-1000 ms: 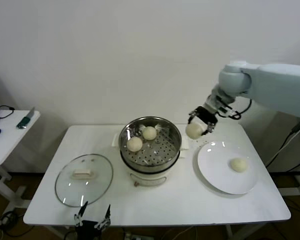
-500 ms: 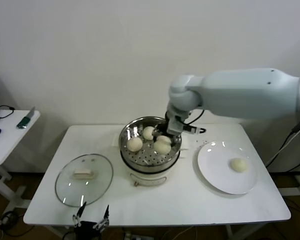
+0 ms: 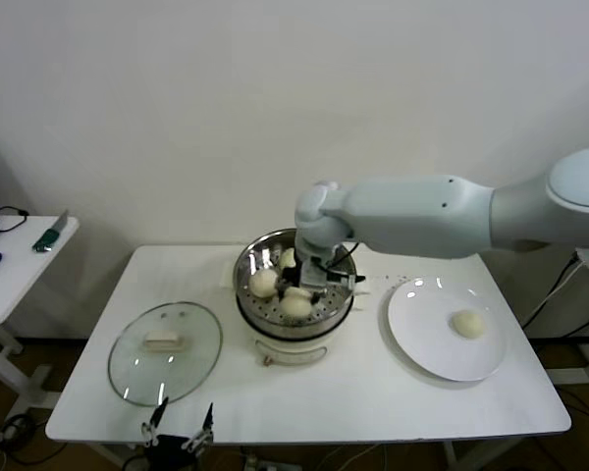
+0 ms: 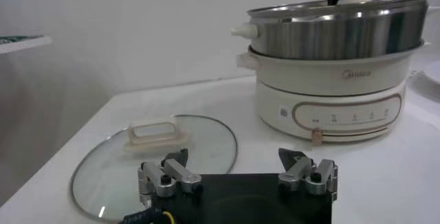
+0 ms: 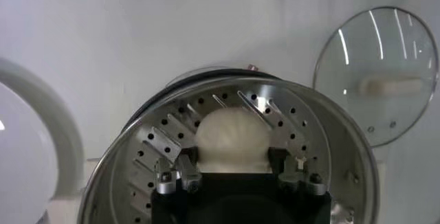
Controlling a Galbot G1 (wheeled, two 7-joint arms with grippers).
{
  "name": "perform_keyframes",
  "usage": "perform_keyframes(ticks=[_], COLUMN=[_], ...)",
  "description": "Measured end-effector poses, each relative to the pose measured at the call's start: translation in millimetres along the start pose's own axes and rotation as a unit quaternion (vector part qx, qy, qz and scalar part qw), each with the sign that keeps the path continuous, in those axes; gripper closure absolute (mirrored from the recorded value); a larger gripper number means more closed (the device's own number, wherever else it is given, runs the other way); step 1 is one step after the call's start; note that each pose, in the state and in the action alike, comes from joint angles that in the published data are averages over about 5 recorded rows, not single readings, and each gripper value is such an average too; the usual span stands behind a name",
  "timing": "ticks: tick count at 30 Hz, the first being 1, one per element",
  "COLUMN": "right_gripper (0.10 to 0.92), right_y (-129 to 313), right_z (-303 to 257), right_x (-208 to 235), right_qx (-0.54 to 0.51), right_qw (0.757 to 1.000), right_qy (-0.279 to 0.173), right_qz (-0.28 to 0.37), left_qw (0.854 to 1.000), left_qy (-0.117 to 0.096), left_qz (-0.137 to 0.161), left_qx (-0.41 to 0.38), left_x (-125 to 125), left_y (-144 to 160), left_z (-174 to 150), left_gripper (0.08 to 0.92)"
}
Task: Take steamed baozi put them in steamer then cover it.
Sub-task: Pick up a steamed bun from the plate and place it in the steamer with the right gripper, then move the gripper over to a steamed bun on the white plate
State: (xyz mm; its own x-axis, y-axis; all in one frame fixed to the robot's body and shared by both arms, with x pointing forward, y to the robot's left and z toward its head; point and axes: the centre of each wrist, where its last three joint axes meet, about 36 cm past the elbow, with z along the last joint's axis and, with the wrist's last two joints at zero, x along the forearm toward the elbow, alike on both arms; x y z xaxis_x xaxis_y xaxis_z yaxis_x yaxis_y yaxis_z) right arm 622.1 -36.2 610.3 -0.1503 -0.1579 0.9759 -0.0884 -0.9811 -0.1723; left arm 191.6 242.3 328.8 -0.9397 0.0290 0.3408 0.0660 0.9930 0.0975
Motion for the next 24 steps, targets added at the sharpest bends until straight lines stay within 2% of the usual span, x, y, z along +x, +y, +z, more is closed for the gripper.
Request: perform_keyframes(ticks=[7,10,15,24], right_gripper=[0.348,0.318,0.215,0.199], right_y=[-3,-3,-3,0], right_z=[1,3,7,13], right_x=[-17,-21,-21,-10], right_qx=[0.002,0.002,0.000,-0.015], right_qw=[1.000,1.000,1.000,1.000], right_qy=[-0.003,-0.003,-0.005,-0.015], right_qz=[-0.001,0.002,0.006,0.008], left_qw=[1.000,1.000,1.000,1.000], left_qy=[0.001,0.001,0.002,0.001], left_qz=[0.000,0.000,0.000,0.000], left_qx=[0.000,0.000,0.000,0.000], left_x=[0,0,1,2], left_y=[0,0,0,0], left_z=[1,1,1,0], left_gripper=[0.177,0.177,0.177,0.177])
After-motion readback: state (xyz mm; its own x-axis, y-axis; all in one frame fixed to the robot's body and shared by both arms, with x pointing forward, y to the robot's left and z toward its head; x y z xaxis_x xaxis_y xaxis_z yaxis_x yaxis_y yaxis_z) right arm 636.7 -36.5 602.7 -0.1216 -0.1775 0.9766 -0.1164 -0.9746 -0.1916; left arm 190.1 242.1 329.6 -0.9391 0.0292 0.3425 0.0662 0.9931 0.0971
